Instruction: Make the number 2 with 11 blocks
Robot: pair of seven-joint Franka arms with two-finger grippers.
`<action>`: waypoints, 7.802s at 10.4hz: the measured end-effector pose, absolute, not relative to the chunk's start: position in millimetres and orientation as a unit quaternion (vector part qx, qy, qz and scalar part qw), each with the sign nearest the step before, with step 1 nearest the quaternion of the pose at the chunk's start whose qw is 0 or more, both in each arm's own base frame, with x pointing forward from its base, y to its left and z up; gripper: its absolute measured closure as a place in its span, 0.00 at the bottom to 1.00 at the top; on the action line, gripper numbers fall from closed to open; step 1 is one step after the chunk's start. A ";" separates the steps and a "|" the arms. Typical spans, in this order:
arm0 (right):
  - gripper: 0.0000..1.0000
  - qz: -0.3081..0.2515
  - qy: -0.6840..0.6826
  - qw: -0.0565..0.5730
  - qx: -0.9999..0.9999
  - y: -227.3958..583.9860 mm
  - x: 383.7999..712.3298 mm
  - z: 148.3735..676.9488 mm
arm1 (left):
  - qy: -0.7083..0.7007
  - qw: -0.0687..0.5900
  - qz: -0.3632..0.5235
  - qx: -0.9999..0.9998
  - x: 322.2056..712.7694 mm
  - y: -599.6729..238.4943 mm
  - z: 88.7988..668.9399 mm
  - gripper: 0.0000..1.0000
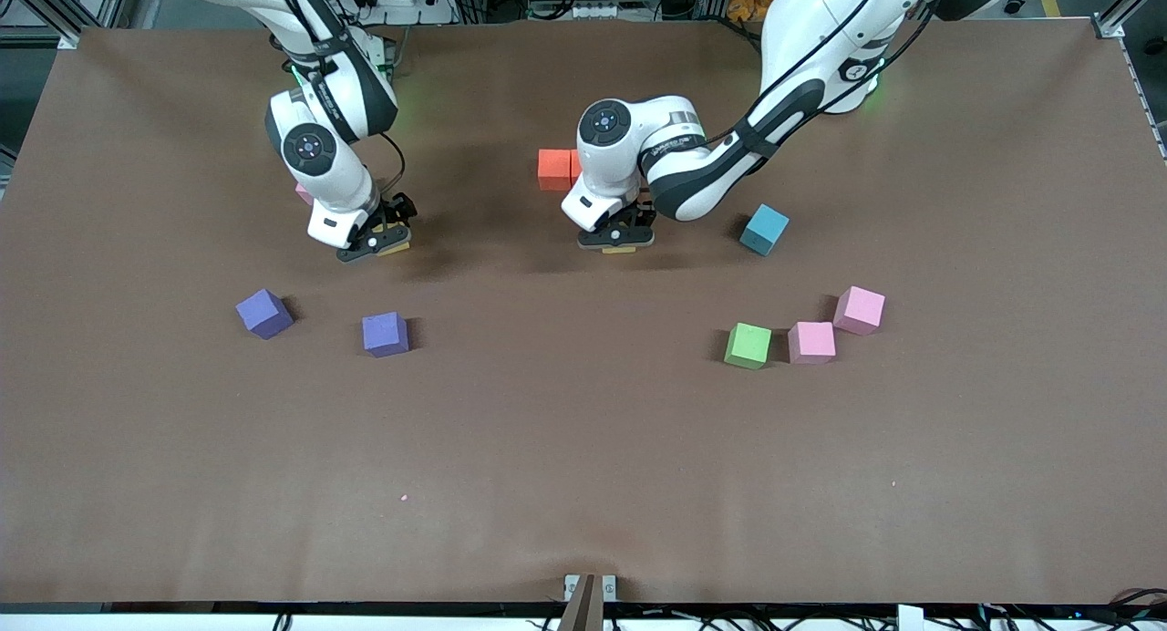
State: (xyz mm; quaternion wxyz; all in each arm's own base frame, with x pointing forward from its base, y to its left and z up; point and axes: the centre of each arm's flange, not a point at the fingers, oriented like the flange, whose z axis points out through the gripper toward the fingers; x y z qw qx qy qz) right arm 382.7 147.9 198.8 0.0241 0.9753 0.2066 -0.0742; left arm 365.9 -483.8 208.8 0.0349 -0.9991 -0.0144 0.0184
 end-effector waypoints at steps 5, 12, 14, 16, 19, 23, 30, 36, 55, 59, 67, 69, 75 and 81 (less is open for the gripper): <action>0.07 -0.083 0.208 0.024 0.974 148.0 380.1 191.6 | -0.014 0.036 0.019 -0.999 364.5 -483.6 208.0 0.44; 0.41 -0.077 0.250 0.022 0.965 158.1 404.4 211.4 | -0.006 0.035 0.022 -0.999 355.6 -487.4 207.9 0.44; 0.41 -0.088 0.258 0.026 0.962 162.0 419.9 229.1 | -0.006 0.035 0.022 -0.999 355.4 -487.4 207.9 0.44; 0.41 -0.075 0.289 0.023 0.954 167.5 433.6 242.5 | -0.006 0.035 0.022 -0.999 355.3 -487.5 207.8 0.43; 0.41 -0.063 0.342 0.019 0.937 176.4 441.9 252.4 | -0.004 0.034 0.022 -0.999 354.2 -489.0 208.5 0.07; 0.41 -0.037 0.419 0.018 0.907 250.6 434.4 268.1 | -0.008 0.027 -0.004 -1.000 363.7 -493.0 237.3 0.00; 0.41 -0.033 0.542 0.036 0.839 337.3 417.2 248.7 | -0.152 -0.006 -0.042 -0.987 491.8 -375.0 315.0 0.00; 0.41 -0.008 0.605 0.040 0.795 434.0 404.7 236.2 | -0.228 0.028 -0.037 -0.972 567.5 -251.6 339.2 0.00; 0.41 0.000 0.689 0.049 0.723 513.8 356.0 208.9 | 0.009 0.030 0.061 -0.998 595.4 -139.5 236.5 0.00; 0.41 0.001 0.692 0.047 0.720 520.9 353.5 206.6 | 0.001 0.027 0.061 -0.998 598.5 -131.0 224.2 0.00; 0.41 -0.001 0.690 0.042 0.723 524.3 348.7 205.2 | -0.001 0.019 0.060 -0.998 605.2 -134.6 216.9 0.10; 0.41 -0.005 0.688 0.040 0.724 523.9 348.2 202.1 | 0.000 0.018 0.060 -0.998 605.5 -136.2 216.5 0.15; 0.41 -0.010 0.682 0.028 0.731 529.2 341.1 202.2 | -0.002 0.017 0.057 -0.998 608.9 -136.1 217.3 0.39; 0.40 -0.011 0.682 0.028 0.730 530.6 340.3 201.6 | -0.009 0.016 0.049 -0.999 616.5 -131.6 223.0 0.44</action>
